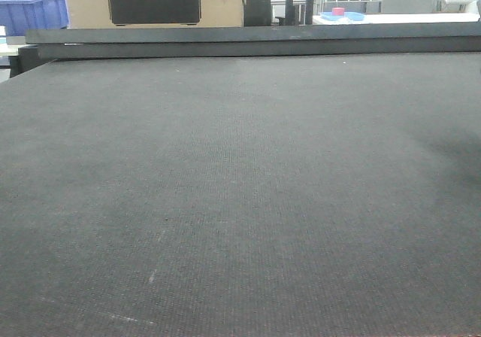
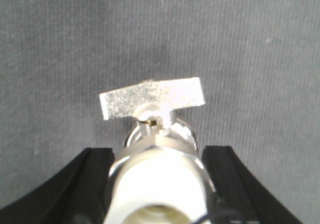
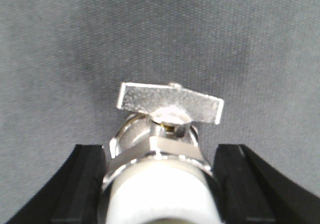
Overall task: Place valve from conveyor to right shelf box
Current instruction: 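Lift both held valves up off the conveyor belt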
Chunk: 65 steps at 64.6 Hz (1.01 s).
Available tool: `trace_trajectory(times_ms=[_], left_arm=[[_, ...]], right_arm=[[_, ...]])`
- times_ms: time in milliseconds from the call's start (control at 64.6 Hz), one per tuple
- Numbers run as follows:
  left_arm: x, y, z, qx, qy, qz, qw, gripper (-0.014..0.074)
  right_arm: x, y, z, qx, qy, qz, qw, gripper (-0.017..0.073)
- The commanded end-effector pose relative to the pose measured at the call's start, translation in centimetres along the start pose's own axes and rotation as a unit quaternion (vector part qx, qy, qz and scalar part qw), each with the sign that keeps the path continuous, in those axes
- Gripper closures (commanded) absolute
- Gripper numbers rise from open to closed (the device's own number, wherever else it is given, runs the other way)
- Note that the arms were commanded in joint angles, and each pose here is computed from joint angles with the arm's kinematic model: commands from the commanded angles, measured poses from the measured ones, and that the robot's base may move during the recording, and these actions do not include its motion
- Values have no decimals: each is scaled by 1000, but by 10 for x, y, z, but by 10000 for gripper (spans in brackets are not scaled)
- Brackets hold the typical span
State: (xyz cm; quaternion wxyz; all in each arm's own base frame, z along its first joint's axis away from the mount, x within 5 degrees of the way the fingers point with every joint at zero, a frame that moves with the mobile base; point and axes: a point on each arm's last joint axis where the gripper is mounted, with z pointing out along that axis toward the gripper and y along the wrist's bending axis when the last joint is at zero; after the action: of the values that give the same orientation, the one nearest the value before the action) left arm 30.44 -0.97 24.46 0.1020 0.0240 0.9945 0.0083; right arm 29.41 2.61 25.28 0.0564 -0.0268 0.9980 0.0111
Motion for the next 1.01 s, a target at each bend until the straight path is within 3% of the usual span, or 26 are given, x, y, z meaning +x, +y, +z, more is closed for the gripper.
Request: trace_trajectory(times_ms=[0, 449, 634, 990], left_arm=[[4, 1, -22, -1, -33, -2, 999, 705], [50, 1, -111, -3, -143, 23, 989, 705], [80, 1, -144, -1, -177, 22, 984, 705], [124, 1, -187, -1, -267, 20, 963, 705]], right_arm=[[4, -1, -19, 1, -33, -4, 999, 727], [45, -1, -86, -1, -124, -6, 992, 727], [71, -1, -114, -3, -158, -6, 987, 727], [100, -1, -142, -4, -220, -7, 975, 727]])
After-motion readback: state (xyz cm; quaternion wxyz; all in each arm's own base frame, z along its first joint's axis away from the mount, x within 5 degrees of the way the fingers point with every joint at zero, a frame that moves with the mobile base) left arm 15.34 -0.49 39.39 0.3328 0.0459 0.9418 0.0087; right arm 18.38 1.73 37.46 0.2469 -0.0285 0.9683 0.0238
